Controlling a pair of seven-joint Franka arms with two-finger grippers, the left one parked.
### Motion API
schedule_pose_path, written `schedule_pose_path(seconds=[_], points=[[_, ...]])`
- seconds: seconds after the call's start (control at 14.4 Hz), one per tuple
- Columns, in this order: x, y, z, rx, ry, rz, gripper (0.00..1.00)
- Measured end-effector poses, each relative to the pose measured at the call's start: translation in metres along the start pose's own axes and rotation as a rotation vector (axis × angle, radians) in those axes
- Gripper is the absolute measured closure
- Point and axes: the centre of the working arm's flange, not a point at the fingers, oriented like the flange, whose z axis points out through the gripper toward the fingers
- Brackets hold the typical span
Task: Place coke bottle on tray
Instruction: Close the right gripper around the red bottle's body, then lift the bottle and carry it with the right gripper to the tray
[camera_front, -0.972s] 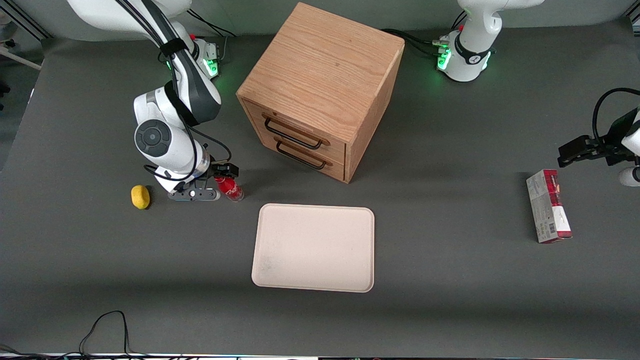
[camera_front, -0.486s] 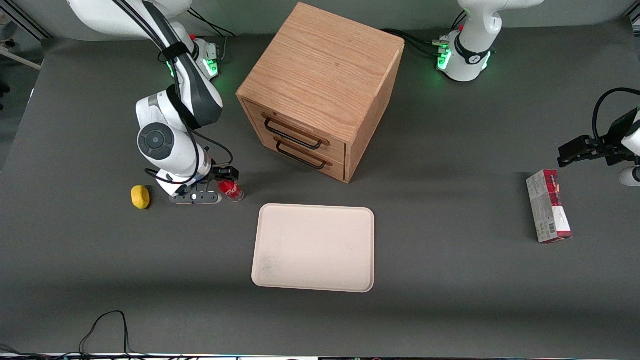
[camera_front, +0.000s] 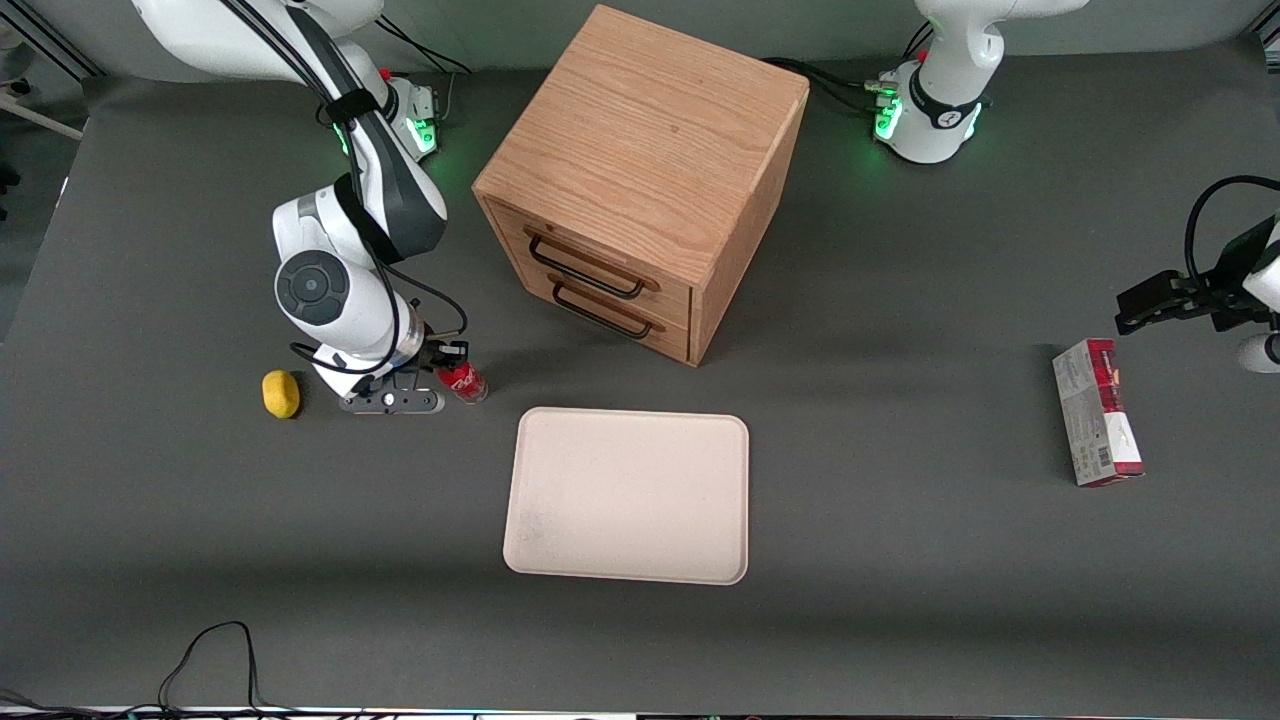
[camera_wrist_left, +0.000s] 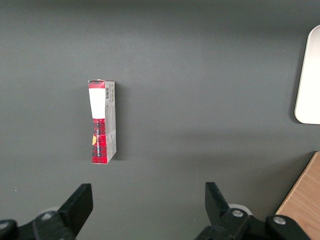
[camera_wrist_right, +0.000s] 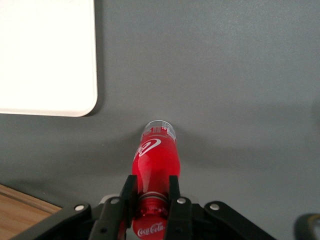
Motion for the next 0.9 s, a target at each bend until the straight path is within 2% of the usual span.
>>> schedule_pose_path(seconds=[0.49, 0.69, 0.9], points=[[0.004, 0.000, -0.011, -0.001, -0.003, 0.002, 0.71], [0.015, 0.005, -0.074, -0.021, -0.055, 0.018, 0.71], [0.023, 0.026, -0.165, -0.017, -0.064, 0.054, 0.71]])
